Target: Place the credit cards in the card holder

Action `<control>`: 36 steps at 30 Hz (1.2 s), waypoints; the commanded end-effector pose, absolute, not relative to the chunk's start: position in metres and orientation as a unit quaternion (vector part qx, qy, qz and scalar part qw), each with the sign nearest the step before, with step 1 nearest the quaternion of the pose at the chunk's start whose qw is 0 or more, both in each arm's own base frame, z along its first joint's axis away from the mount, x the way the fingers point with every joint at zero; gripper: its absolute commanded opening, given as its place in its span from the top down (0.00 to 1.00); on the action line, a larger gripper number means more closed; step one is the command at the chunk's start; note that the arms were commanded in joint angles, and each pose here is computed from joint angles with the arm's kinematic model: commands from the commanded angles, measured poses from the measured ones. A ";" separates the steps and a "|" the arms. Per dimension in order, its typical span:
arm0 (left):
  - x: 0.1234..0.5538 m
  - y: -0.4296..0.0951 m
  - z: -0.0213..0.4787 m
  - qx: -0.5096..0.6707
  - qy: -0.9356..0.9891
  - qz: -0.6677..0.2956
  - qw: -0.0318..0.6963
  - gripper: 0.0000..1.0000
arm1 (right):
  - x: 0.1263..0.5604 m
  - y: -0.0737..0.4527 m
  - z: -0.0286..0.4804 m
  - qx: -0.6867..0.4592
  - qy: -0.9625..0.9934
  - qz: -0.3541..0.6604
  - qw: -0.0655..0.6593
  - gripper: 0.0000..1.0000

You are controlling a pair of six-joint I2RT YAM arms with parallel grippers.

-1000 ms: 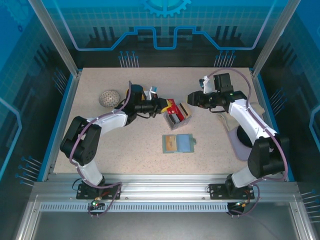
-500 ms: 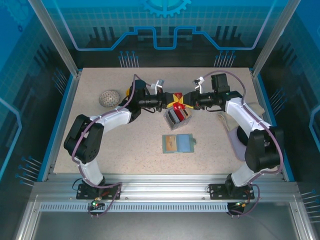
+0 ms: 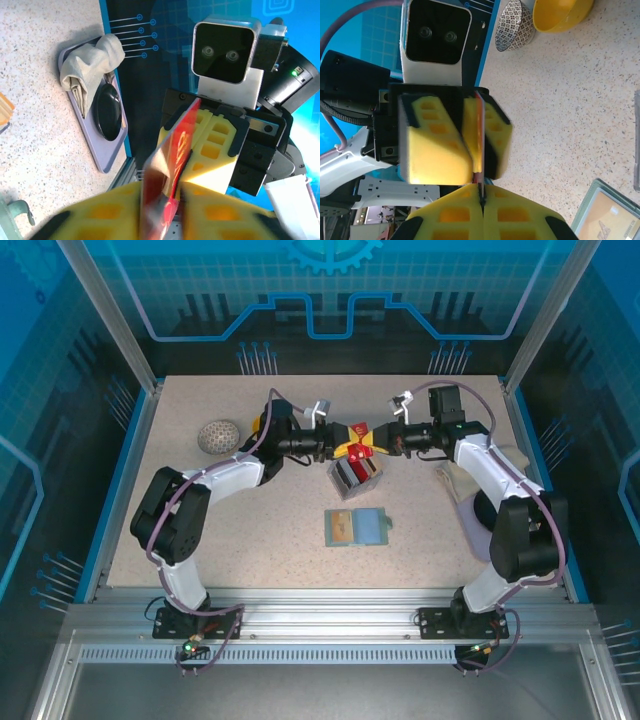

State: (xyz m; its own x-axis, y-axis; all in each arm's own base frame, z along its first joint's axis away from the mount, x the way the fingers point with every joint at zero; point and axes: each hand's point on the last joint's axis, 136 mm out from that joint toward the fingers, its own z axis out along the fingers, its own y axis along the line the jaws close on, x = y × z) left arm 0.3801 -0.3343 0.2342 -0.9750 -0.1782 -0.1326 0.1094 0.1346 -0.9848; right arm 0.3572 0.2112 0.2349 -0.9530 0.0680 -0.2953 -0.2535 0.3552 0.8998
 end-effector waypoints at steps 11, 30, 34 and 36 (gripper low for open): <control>0.340 -0.278 0.135 -0.107 0.896 -0.418 0.105 0.45 | 0.307 0.153 0.153 -0.018 0.951 0.248 0.185 1.00; 0.282 -0.281 0.043 -0.090 0.945 -0.314 0.012 0.42 | 0.255 0.160 0.067 -0.008 0.979 0.145 0.145 1.00; 0.280 -0.282 0.033 -0.090 0.947 -0.308 0.003 0.43 | 0.253 0.161 0.059 -0.003 0.979 0.149 0.138 1.00; 0.279 -0.281 0.029 -0.091 0.948 -0.305 -0.002 0.43 | 0.253 0.161 0.056 -0.002 0.980 0.146 0.135 1.00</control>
State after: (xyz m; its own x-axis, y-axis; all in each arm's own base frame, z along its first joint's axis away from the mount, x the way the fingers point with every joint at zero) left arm 0.2836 -0.2842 0.0386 -0.9795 -0.1938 0.0549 -0.1871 0.7749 -0.6038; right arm 0.2557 0.1584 0.0632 -0.9610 0.0307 -0.2750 -0.0518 0.9564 0.2875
